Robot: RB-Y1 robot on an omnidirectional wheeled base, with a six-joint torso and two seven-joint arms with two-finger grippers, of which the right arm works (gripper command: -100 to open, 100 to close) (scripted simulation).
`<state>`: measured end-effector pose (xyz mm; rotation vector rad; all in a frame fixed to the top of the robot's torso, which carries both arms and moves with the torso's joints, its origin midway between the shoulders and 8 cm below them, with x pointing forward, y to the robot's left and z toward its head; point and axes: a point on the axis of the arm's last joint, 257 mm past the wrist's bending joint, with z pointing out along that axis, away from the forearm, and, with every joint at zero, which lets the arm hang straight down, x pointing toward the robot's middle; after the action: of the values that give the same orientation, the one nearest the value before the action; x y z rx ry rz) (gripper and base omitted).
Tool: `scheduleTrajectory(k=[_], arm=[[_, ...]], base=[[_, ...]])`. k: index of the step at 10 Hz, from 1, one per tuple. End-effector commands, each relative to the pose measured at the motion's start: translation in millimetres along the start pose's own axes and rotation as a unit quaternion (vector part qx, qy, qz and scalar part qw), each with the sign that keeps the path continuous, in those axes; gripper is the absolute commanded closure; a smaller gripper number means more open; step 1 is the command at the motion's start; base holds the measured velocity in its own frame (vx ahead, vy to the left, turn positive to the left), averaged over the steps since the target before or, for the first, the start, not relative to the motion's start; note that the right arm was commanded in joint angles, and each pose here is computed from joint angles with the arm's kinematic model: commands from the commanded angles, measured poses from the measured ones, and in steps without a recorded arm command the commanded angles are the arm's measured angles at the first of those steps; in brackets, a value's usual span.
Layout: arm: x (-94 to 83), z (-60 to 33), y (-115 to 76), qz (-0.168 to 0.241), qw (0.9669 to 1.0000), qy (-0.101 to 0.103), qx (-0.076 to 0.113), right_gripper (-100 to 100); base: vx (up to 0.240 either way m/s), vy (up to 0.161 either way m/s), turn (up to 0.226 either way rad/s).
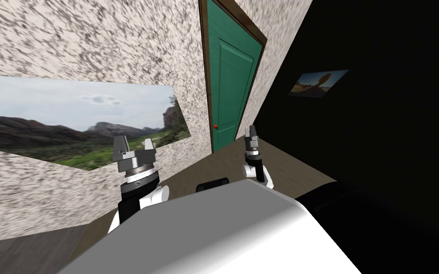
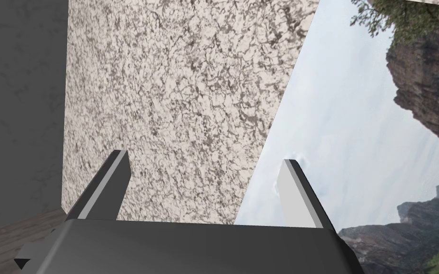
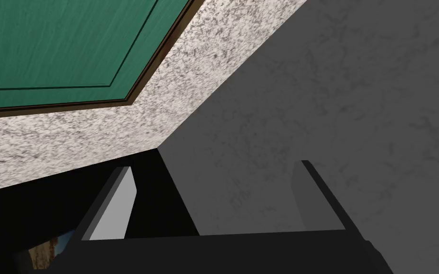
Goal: Pull the door open
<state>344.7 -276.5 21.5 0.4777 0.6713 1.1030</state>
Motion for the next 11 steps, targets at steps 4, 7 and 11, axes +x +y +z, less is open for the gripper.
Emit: scheduleTrajectory(k=[4, 7, 11], arm=[[14.1, -10.4, -30.9, -0.049, 0.9983, 0.023, 0.021, -100], [22.7, -18.0, -50.0, -0.079, 0.9956, 0.038, 0.034, -100], [36.3, -31.8, -80.5, -0.127, 0.9884, 0.064, 0.053, -100]], base=[[0.101, -0.009, 0.032], [0.088, -0.009, 0.025], [0.091, -0.009, 0.034]])
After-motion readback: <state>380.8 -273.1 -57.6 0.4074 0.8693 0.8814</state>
